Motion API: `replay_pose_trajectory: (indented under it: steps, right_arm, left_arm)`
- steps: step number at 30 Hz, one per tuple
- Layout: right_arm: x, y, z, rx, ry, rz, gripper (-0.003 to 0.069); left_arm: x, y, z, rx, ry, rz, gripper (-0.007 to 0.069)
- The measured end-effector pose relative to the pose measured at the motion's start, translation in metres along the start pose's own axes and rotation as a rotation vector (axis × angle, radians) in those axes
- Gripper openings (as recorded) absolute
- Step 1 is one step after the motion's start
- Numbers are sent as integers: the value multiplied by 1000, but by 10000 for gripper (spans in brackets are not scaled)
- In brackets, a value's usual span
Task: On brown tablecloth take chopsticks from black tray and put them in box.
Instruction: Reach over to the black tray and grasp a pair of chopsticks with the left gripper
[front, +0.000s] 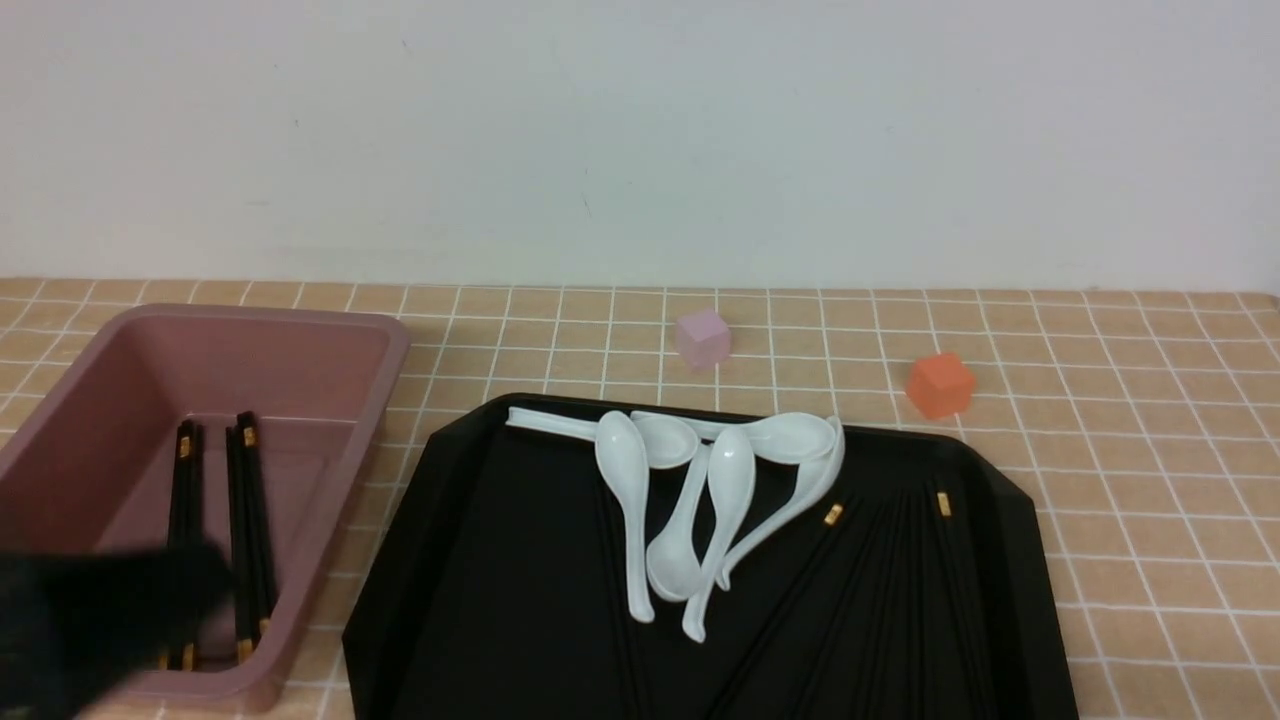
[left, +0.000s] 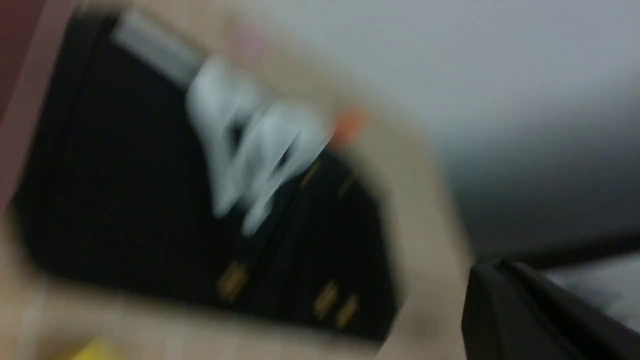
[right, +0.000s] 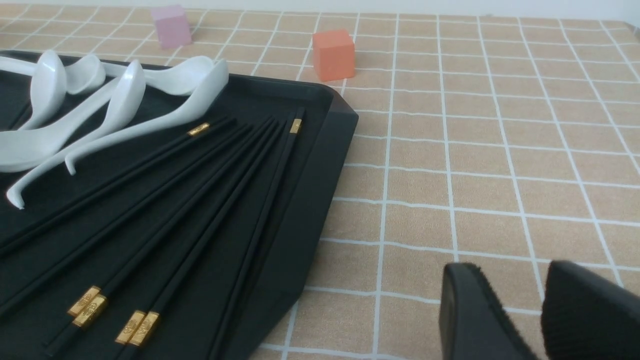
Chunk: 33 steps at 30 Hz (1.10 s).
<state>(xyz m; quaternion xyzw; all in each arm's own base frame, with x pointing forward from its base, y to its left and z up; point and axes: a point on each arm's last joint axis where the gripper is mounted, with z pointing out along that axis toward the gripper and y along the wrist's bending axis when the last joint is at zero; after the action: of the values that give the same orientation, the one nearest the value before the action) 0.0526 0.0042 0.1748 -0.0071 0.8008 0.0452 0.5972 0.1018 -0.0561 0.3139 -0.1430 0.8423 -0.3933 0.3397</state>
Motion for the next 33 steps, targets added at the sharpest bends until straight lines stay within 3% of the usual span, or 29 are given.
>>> replay_pose_trajectory:
  steps: [2,5,9,12,22,28,33]
  right_arm:
    - [0,0,0,0,0,0,240]
    - [0,0,0,0,0,0,240]
    - [0,0,0,0,0,0,240]
    - [0,0,0,0,0,0,240]
    - [0,0,0,0,0,0,240]
    - [0,0,0,0,0,0,240]
    - [0,0,0,0,0,0,240]
  left_arm:
    - [-13,7,27,-144,198,-8,-13]
    - [-31,16,64,-270,392,-44,-13]
    - [-30,16,107,-339,524,-26,-13]
    - [-15,-3,139,-363,575,45,-13]
    - [28,-35,224,-584,585,153,14]
    - [36,-41,260,-688,491,157,175]
    - [31,-40,279,-705,398,128,271]
